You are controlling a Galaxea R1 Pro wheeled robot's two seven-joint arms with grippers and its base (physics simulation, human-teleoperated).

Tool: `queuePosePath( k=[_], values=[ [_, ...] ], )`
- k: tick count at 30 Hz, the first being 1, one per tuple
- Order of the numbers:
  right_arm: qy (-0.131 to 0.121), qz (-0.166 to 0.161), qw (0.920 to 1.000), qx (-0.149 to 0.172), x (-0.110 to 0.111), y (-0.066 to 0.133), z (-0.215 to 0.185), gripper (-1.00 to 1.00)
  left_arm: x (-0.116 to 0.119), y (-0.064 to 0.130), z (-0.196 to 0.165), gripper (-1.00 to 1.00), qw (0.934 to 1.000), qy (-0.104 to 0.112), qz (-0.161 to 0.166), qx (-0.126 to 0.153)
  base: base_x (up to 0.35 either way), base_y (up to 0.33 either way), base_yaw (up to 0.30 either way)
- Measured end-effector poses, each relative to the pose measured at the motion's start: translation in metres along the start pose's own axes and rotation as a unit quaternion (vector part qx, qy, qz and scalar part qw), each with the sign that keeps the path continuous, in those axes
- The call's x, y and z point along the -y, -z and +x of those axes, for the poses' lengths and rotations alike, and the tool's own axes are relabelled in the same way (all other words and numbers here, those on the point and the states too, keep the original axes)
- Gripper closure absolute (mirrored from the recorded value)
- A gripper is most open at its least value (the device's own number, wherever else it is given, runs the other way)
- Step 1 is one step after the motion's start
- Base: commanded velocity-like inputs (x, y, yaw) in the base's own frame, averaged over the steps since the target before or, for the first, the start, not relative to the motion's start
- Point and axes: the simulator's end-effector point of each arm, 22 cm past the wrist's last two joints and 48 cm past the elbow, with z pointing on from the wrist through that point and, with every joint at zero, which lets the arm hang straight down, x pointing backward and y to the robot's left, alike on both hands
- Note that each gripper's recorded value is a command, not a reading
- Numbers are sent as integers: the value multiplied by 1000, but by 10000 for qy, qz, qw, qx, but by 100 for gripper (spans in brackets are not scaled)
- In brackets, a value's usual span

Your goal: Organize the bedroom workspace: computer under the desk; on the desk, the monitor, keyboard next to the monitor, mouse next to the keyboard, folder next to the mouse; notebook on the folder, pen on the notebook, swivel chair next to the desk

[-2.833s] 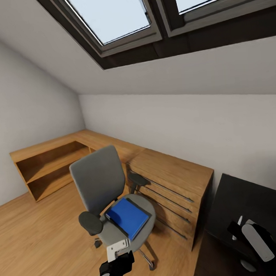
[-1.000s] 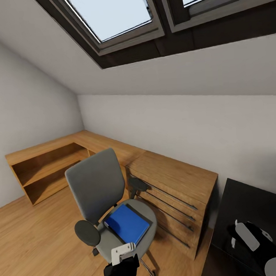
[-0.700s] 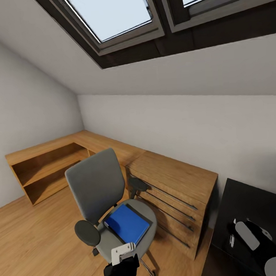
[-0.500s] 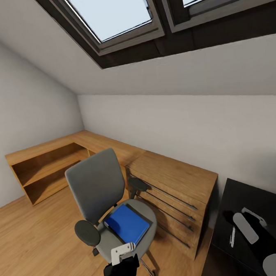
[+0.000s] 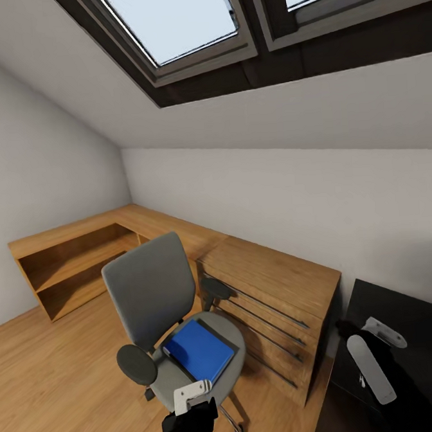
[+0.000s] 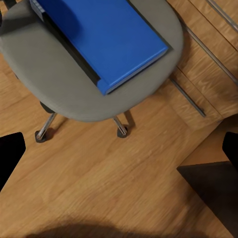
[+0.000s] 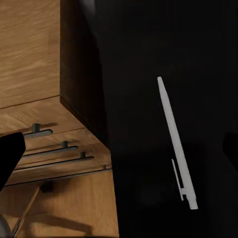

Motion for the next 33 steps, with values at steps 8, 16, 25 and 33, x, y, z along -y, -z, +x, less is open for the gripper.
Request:
queuePosePath(
  k=[8,16,25,33],
  values=[
    [183,-52,9998,-23,-12,6,11,-100,0,0,0,-100,10000,3,-2,1,0,0,186],
    [284,-103,9995,-39,-19,8,17,-100,-1,0,-1,-100,10000,14,-12,7,0,0,268],
    [387,-173,9991,-58,-25,10,22,-100,-6,-2,-3,-100,10000,33,-56,21,0,0,276],
    [484,-197,9986,-91,-28,10,28,-100,-20,-6,-10,-100,9997,101,-193,65,0,0,277]
  ],
)
